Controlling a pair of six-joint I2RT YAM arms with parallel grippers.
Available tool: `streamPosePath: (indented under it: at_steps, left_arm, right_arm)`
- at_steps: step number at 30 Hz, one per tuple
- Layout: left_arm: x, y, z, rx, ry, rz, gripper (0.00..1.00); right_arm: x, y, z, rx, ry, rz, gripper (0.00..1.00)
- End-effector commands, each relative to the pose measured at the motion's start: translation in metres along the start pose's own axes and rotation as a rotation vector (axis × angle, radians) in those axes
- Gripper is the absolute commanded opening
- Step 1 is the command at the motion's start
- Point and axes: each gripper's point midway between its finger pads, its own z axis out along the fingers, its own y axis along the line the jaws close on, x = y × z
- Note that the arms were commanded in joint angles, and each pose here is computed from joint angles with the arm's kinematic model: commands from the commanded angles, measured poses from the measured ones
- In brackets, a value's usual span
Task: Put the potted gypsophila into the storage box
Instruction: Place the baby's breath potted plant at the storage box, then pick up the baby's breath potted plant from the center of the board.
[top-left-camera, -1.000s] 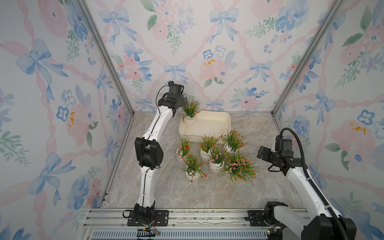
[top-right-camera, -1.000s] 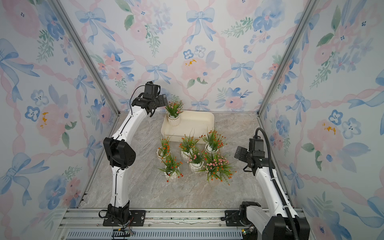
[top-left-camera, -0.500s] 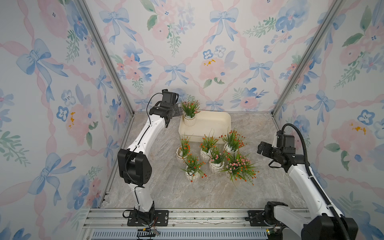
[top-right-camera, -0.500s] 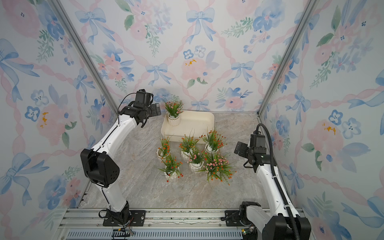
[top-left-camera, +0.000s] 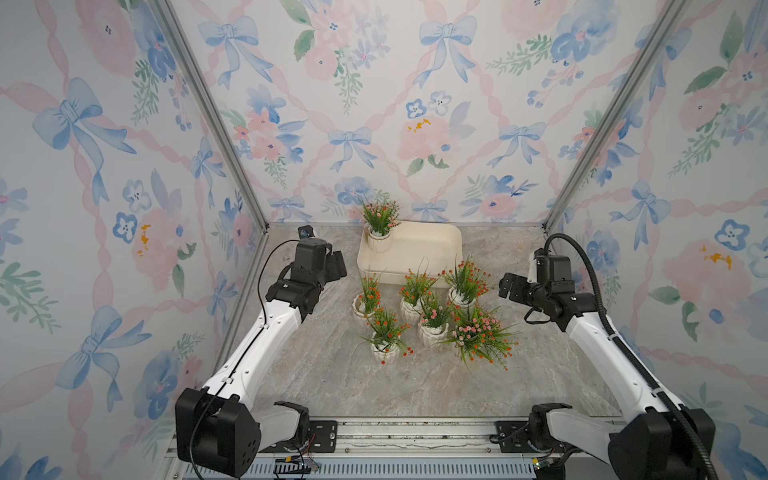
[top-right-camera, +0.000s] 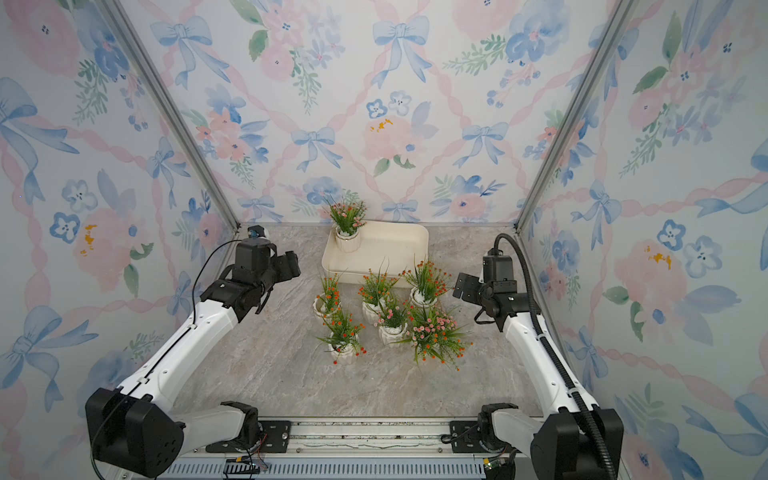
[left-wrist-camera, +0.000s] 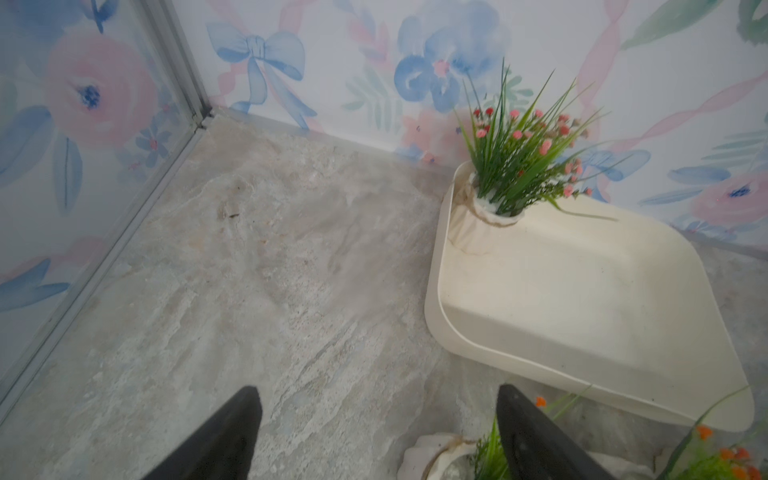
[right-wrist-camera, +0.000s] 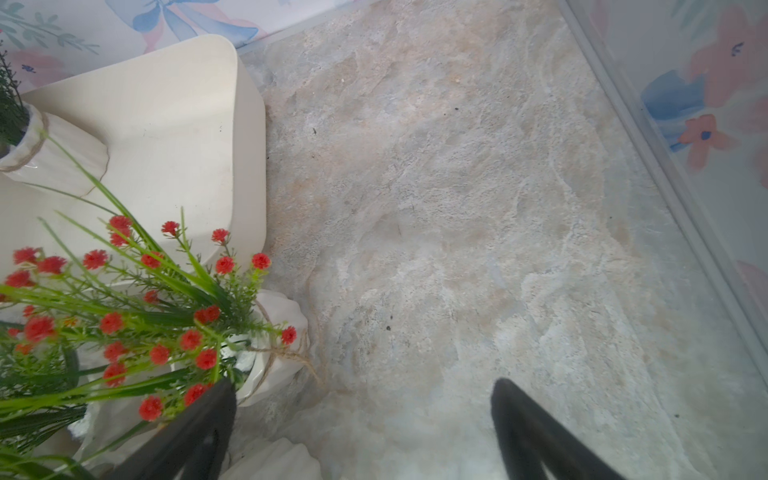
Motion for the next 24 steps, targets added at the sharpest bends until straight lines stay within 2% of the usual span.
streamPosePath:
  at_steps: [1,7,12,19,24]
  left_arm:
    - [0.035,0.002,-0.002,0.039,0.063,-0.06,0.87]
    - [0.087,0.003,0.004,0.069,0.194,-0.147,0.81]
    - [0.107,-0.005,0.015,0.084,0.279,-0.181,0.76]
    - [0.129,-0.014,0.034,0.084,0.38,-0.156,0.72]
    - [0.131,-0.018,0.04,0.083,0.397,-0.148,0.66]
  right_arm:
    - [-0.005,0.016,0.006,-0.035,0.001,0.012,0.97]
    - [-0.002,0.023,0.016,-0.059,0.027,0.021,0.98]
    - [0.0,0.019,0.014,-0.047,0.028,0.015,0.98]
    - [0.005,0.003,0.011,-0.02,0.031,0.035,0.98]
    - [0.011,-0.007,0.007,-0.008,0.039,0.039,0.98]
